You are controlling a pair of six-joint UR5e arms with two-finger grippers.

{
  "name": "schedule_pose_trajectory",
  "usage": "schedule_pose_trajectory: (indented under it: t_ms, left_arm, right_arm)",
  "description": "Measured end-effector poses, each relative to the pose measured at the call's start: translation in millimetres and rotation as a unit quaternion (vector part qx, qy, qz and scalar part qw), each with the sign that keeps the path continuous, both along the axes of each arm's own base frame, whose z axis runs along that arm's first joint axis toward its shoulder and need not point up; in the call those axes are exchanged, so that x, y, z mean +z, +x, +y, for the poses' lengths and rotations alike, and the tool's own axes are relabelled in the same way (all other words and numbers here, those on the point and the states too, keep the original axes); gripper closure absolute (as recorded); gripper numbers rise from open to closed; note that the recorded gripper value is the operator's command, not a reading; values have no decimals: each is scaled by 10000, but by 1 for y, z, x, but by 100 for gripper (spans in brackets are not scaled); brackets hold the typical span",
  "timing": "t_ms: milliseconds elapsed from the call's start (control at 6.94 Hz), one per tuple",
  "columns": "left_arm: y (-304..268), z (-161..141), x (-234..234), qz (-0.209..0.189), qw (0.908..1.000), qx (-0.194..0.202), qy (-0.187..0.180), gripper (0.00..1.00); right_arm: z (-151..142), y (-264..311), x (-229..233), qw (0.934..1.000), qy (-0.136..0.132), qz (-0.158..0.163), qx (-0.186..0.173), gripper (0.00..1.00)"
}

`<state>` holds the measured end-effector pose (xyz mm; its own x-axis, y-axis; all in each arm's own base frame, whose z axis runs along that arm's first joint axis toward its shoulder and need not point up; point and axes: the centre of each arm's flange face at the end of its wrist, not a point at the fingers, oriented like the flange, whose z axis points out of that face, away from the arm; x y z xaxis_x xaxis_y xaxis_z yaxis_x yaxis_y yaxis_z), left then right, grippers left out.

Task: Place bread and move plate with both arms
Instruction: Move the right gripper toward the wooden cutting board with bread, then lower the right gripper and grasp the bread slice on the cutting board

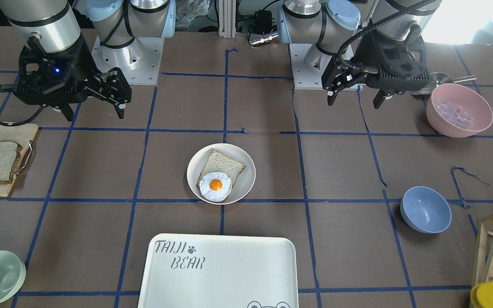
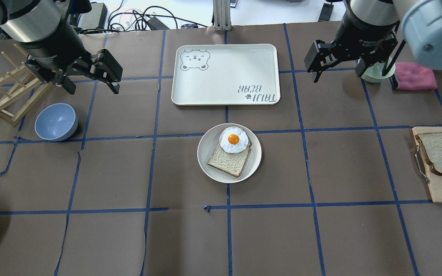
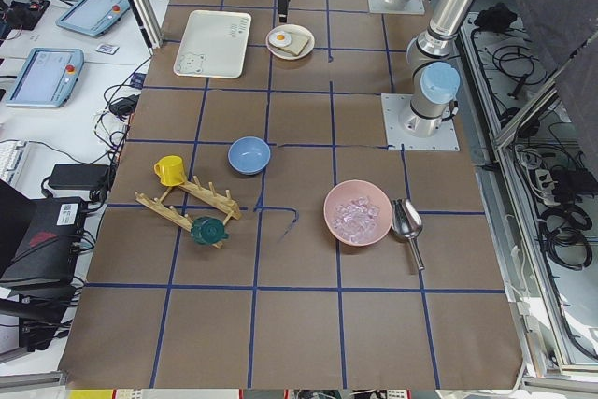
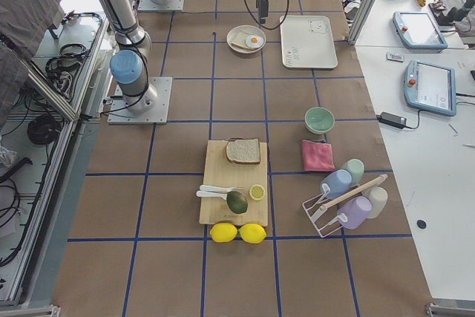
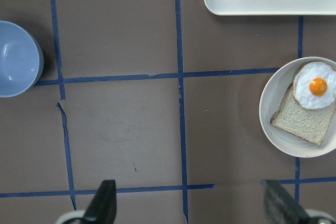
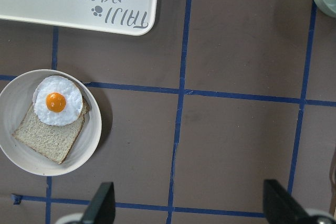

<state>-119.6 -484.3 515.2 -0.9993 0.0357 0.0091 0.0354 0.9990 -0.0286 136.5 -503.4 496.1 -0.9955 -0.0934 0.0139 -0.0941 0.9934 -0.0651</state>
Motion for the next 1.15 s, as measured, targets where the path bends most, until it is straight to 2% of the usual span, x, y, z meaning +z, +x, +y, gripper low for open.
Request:
schedule_pose_trajectory:
  t_ms: [720, 1153]
  left_arm:
    - [0, 0, -1, -13, 10000, -2, 4, 0]
    - [0, -1, 0, -16, 10000, -3, 4, 0]
  right_arm:
    - [-4, -10, -3, 10000, 15, -35, -61, 0]
    - [-22, -101, -15, 9992, 145, -274, -237, 0]
